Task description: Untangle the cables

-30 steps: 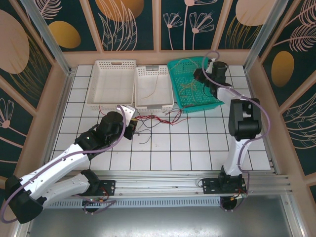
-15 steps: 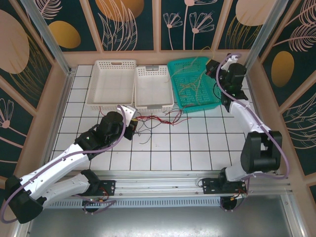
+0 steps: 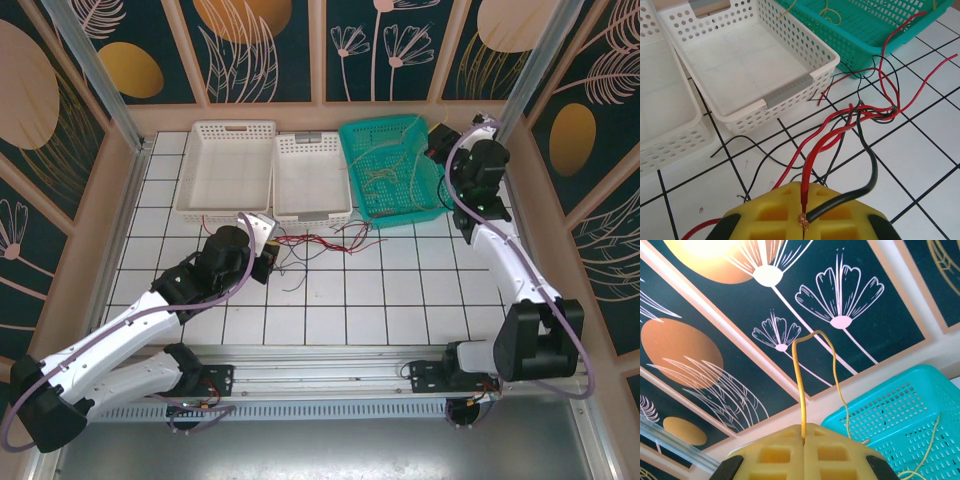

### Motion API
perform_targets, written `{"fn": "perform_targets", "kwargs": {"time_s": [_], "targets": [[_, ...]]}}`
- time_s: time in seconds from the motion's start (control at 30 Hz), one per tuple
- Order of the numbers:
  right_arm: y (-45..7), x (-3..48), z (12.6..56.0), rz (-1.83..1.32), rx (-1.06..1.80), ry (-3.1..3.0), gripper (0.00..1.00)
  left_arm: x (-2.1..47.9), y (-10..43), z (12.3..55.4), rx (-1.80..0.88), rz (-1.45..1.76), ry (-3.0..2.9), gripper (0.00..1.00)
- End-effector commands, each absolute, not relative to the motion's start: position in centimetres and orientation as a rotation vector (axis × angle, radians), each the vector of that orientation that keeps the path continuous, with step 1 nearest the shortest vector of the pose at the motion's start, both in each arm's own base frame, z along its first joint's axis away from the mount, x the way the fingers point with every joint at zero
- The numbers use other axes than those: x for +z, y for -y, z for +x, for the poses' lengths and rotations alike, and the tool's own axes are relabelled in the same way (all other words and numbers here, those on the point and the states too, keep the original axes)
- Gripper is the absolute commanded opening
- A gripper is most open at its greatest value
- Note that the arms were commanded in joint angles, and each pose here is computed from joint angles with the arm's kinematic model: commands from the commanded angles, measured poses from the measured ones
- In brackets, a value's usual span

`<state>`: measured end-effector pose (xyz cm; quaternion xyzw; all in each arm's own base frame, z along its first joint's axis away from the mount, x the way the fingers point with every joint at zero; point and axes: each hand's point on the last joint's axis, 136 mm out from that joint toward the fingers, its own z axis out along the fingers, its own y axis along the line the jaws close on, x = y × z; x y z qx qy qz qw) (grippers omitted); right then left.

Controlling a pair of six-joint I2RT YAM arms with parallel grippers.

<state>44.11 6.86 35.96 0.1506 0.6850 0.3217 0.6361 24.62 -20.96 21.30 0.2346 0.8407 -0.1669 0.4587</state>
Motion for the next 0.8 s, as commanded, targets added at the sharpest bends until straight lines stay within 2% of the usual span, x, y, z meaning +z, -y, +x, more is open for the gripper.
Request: {"fn": "perform_targets", "kwargs": {"time_s": [0.0, 0.2, 0.43, 0.77], "targets": [[-6.3, 39.5, 42.4, 0.350, 0.728, -1.468, 0.00, 22.2, 21.3, 24.7, -0.437, 0.585, -2.033, 0.00], [-7.2, 41.9, 41.2, 0.301, 0.720, -1.427, 0.00, 22.1, 21.5, 24.7, -0.444, 0.593, -2.036, 0.00], [-7.7, 40.0, 42.5, 0.314, 0.724, -1.481, 0.00, 22.2, 21.4, 24.6, -0.444, 0.587, -2.032, 0.00], [-9.1, 35.4, 47.4, 0.303, 0.727, -1.619, 0.00, 22.2, 21.4, 24.6, -0.445, 0.590, -2.033, 0.00]]}}
